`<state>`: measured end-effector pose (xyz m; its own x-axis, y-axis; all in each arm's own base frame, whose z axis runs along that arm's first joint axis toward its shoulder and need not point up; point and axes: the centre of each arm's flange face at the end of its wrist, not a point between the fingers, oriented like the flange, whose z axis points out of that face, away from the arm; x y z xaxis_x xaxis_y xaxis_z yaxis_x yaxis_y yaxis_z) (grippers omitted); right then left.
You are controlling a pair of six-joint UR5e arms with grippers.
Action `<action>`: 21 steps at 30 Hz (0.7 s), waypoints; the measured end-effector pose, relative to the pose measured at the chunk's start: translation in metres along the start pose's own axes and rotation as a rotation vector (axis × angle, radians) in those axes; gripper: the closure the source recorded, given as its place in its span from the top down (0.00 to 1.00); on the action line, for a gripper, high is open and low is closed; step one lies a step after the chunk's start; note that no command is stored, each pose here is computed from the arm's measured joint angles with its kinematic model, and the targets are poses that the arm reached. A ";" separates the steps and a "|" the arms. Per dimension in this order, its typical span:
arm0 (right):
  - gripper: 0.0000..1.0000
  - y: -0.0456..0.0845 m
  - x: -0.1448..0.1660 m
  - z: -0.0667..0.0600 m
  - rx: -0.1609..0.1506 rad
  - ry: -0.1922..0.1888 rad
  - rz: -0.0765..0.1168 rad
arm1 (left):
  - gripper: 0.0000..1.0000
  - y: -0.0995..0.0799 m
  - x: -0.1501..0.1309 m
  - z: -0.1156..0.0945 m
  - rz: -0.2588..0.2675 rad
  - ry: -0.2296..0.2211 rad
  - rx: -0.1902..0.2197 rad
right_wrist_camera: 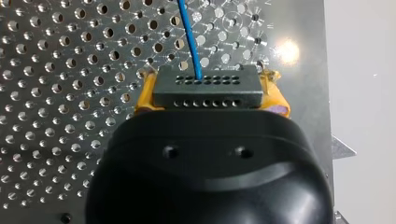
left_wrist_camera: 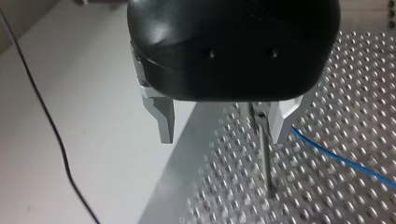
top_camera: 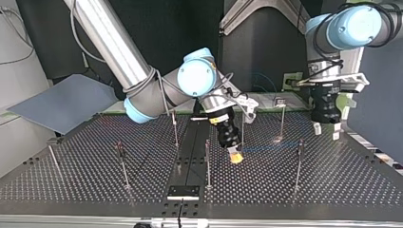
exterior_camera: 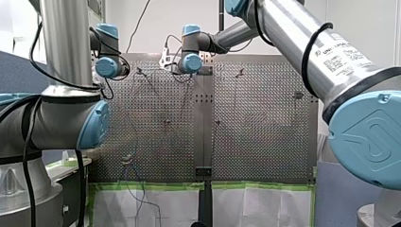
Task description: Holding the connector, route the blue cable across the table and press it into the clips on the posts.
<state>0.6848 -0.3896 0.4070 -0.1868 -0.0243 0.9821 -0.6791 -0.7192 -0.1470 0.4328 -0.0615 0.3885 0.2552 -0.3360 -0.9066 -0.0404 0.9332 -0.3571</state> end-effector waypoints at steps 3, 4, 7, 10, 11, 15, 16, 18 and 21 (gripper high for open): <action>0.00 0.000 0.000 0.000 -0.005 -0.001 0.000 | 1.00 -0.008 -0.001 -0.001 0.007 0.004 0.038; 0.00 0.000 0.000 -0.001 -0.006 -0.002 0.000 | 1.00 -0.010 -0.001 -0.001 0.009 0.006 0.049; 0.00 0.000 -0.001 -0.001 -0.008 -0.004 0.000 | 1.00 -0.017 -0.001 0.000 0.015 0.016 0.084; 0.00 0.000 -0.001 -0.001 -0.009 -0.008 0.000 | 1.00 -0.024 0.002 0.002 0.026 0.035 0.113; 0.00 0.000 -0.001 -0.001 -0.010 -0.010 0.001 | 1.00 -0.026 0.003 0.003 0.031 0.043 0.122; 0.00 0.003 -0.001 -0.001 -0.014 -0.015 0.003 | 1.00 -0.034 0.010 0.007 0.060 0.087 0.162; 0.00 0.003 -0.001 -0.001 -0.015 -0.016 0.003 | 1.00 -0.036 0.010 0.007 0.067 0.093 0.172; 0.00 0.005 -0.001 -0.001 -0.017 -0.018 0.005 | 1.00 -0.041 0.010 0.007 0.080 0.098 0.192; 0.00 0.006 -0.001 -0.001 -0.019 -0.020 0.006 | 1.00 -0.048 0.007 0.007 0.090 0.092 0.212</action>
<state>0.6802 -0.3932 0.4046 -0.1767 -0.0423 0.9834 -0.6918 -0.7054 -0.1547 0.4436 -0.1073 0.4012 0.1700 -0.2510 -0.9529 0.1467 0.9627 -0.2274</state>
